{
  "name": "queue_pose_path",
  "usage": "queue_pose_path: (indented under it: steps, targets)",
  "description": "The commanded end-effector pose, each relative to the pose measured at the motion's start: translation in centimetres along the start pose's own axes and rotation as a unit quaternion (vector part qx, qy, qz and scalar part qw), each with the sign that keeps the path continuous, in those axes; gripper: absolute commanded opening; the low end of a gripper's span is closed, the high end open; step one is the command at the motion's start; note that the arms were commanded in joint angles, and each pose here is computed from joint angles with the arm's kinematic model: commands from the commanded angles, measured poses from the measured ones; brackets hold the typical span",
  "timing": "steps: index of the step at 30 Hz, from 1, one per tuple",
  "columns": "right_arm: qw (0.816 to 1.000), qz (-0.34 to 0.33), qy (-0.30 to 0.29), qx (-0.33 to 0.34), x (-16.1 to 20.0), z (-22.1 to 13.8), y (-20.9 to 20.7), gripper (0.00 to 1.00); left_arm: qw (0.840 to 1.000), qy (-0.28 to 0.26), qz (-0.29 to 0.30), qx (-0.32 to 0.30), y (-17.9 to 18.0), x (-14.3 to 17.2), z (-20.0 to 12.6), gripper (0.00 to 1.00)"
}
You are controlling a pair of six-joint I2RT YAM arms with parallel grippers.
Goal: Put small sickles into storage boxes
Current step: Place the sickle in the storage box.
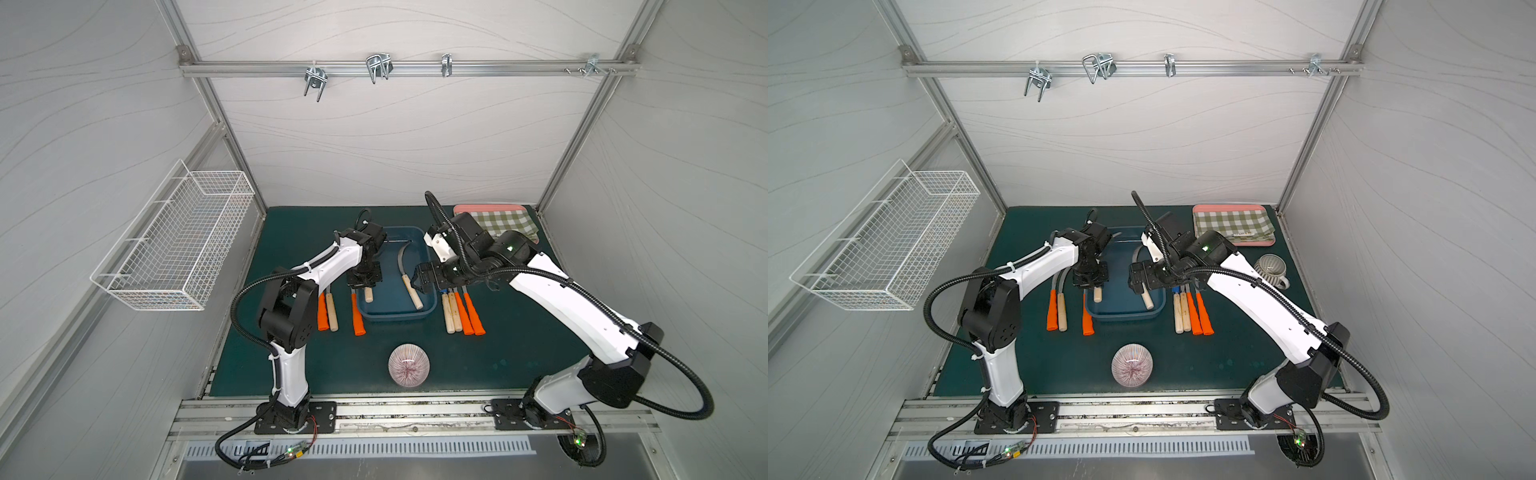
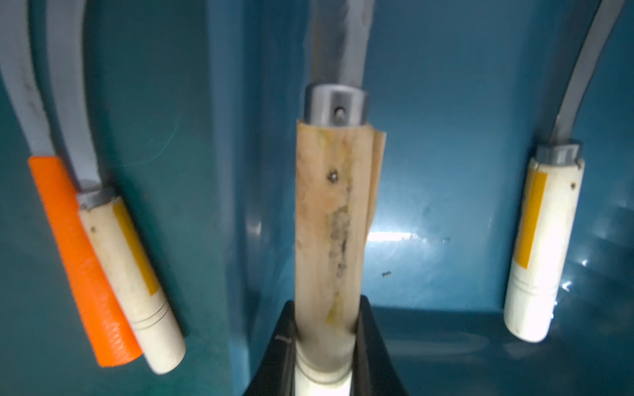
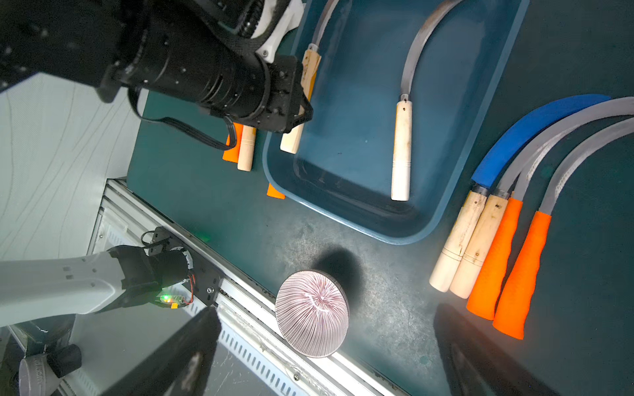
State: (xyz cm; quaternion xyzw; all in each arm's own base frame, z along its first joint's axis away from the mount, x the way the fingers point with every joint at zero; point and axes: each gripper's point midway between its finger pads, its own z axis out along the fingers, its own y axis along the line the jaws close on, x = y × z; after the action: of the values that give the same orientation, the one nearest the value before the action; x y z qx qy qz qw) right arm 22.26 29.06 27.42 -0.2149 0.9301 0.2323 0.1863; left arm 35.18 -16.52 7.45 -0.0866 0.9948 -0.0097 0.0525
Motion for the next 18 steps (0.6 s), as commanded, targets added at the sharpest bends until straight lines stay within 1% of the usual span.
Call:
queue_pose_path:
  steps: [1,7,11,15,16,18]
  targets:
    - [1.000,-0.004,-0.009,-0.012,0.0,-0.7,0.2,0.99,1.000,-0.016,0.004,-0.001,-0.8,-1.6,0.2,0.07]
    - [1.000,0.001,-0.004,-0.016,0.2,-0.4,-0.3,0.99,1.000,-0.007,0.008,-0.012,-0.9,-1.8,1.5,0.11]
    - [1.000,0.003,0.001,-0.022,0.3,0.1,-0.3,0.99,1.000,-0.001,0.011,-0.013,-1.0,-1.7,2.0,0.21]
    - [1.000,0.004,0.004,-0.022,0.4,0.3,-0.4,0.99,1.000,0.002,0.012,-0.010,-1.1,-1.6,2.1,0.36]
    - [1.000,0.003,0.003,-0.024,0.4,0.3,-0.3,0.99,1.000,0.002,0.013,-0.010,-1.1,-1.6,2.0,0.38]
    - [1.000,0.003,0.006,-0.023,0.6,0.5,-0.4,0.99,1.000,0.000,0.013,-0.007,-1.2,-1.7,1.8,0.39]
